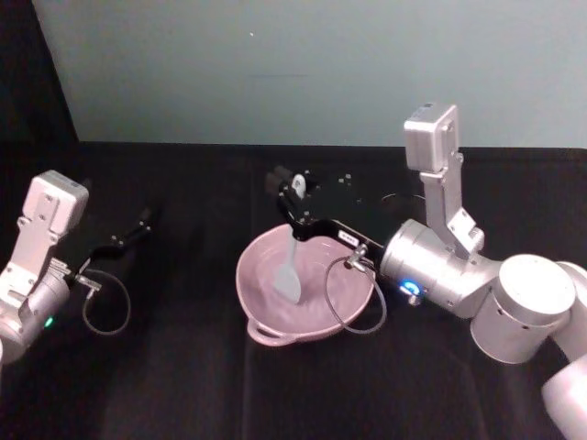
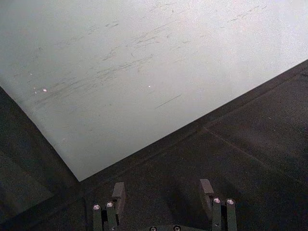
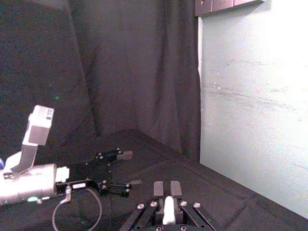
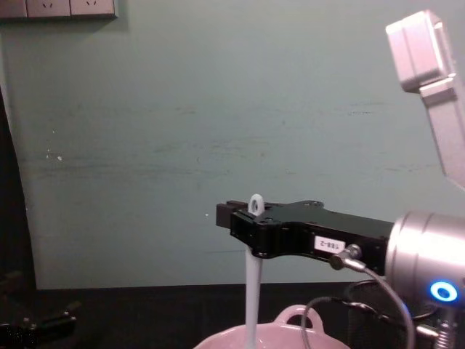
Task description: Use the one hand to pick up the spoon and stir the clear water in the bowl.
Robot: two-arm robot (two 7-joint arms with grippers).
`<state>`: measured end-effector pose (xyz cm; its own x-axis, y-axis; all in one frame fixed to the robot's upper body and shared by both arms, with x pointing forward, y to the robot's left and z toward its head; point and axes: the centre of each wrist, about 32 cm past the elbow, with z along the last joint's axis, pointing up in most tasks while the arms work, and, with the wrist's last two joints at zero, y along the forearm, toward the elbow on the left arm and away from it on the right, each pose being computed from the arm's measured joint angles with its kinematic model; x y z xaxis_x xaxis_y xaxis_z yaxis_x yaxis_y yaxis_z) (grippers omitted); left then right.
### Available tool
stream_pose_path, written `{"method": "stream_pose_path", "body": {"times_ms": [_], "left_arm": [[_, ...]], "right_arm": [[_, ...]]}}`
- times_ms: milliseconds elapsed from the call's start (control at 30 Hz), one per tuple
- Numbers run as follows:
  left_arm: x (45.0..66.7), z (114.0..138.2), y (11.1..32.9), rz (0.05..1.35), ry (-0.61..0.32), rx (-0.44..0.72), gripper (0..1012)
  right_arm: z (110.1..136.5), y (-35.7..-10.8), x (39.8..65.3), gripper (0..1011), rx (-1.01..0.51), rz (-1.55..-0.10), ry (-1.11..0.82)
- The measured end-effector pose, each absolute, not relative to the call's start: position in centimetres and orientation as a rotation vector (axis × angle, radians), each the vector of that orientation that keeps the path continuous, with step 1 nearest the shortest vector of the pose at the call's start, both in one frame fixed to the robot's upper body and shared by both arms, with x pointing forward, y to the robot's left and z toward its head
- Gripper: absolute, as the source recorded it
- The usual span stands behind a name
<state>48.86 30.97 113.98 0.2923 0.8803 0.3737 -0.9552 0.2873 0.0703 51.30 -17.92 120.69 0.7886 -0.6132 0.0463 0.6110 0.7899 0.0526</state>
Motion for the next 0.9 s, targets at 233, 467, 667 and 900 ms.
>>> {"method": "stream_pose_path", "body": {"times_ms": [233,467,667,900], "left_arm": [[48.9,114.0,31.0,1.248,-0.285,0.304,1011],[48.9,114.0,31.0,1.248,-0.285,0.304,1011],[48.9,114.0,31.0,1.248,-0.285,0.304,1011],[48.9,114.0,31.0,1.248,-0.285,0.304,1011]], "right_arm": [[120.2,-17.2,52.9,105,0.056,-0.679,-0.041],[120.0,-17.9,54.2,105,0.065,-0.719,-0.037],[120.3,-19.5,54.8,105,0.069,-0.773,-0.044],[120.6,-21.1,54.4,104,0.062,-0.809,-0.055]]}}
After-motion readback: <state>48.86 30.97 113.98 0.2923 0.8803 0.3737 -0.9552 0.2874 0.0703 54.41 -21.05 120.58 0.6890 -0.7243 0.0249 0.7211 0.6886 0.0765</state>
